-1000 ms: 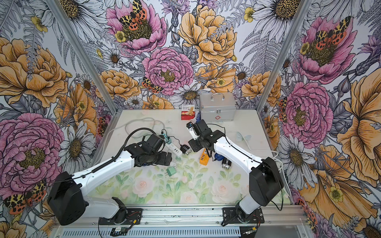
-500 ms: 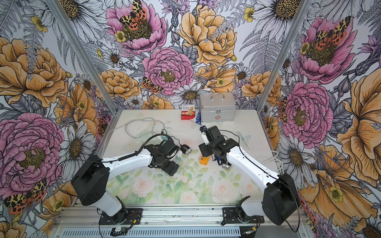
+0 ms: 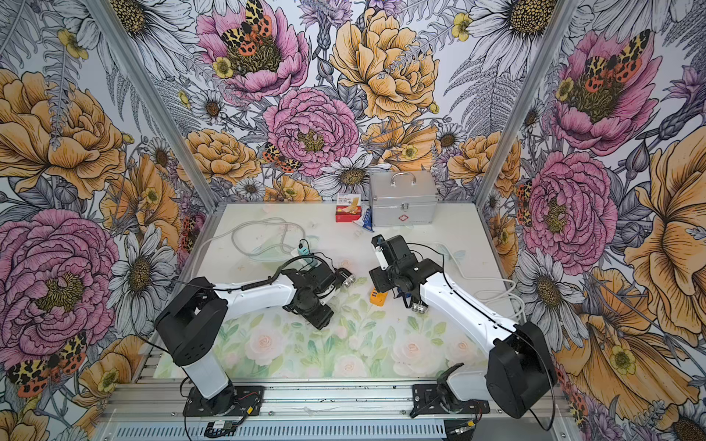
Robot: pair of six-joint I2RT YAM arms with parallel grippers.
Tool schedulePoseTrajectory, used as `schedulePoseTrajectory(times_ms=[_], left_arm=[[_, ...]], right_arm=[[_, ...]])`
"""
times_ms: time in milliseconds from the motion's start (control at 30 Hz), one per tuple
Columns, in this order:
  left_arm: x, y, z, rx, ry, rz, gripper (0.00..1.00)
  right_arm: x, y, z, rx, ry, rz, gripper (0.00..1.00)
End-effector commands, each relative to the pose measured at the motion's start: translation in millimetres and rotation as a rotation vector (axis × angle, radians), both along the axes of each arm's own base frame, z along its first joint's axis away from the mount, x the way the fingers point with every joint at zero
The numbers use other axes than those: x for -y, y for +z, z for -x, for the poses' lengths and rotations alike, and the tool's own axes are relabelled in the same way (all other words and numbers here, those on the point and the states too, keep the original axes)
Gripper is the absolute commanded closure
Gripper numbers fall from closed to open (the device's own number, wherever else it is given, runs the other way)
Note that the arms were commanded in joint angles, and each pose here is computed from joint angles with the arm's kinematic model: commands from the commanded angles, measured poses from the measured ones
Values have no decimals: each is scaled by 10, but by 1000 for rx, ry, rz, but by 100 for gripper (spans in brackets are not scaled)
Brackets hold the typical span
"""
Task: Unplug the electric shaver
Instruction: Pick up the plug from the center of the board, then place the plug at the center of the board.
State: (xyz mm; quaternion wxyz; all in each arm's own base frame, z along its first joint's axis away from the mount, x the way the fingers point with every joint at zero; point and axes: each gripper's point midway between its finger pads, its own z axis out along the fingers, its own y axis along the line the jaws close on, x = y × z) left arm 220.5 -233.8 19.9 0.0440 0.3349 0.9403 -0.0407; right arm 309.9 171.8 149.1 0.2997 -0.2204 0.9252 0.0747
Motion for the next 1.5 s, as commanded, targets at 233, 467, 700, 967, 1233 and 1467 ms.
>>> schedulePoseTrajectory(times_ms=[233, 467, 700, 967, 1233, 1467], left_arm=[[378, 532, -116, 90, -25, 152, 59], [545, 1651, -273, 296, 17, 383, 61], [212, 2206, -434, 414, 148, 476, 61], [-1237, 2405, -967, 594, 610, 407, 60], [-2125, 1741, -1335, 496, 835, 264, 61], [-2499, 995, -1456, 359, 945, 205, 61]], right_arm=[[-25, -7, -102, 18, -7, -6, 33], [-87, -51, -172, 4, 12, -10, 34], [-235, -57, -293, -12, 43, -33, 35], [-380, 4, -391, -10, 77, -66, 35], [-558, 2, -433, -24, 109, -90, 36], [-622, -53, -446, -35, 113, -87, 36]])
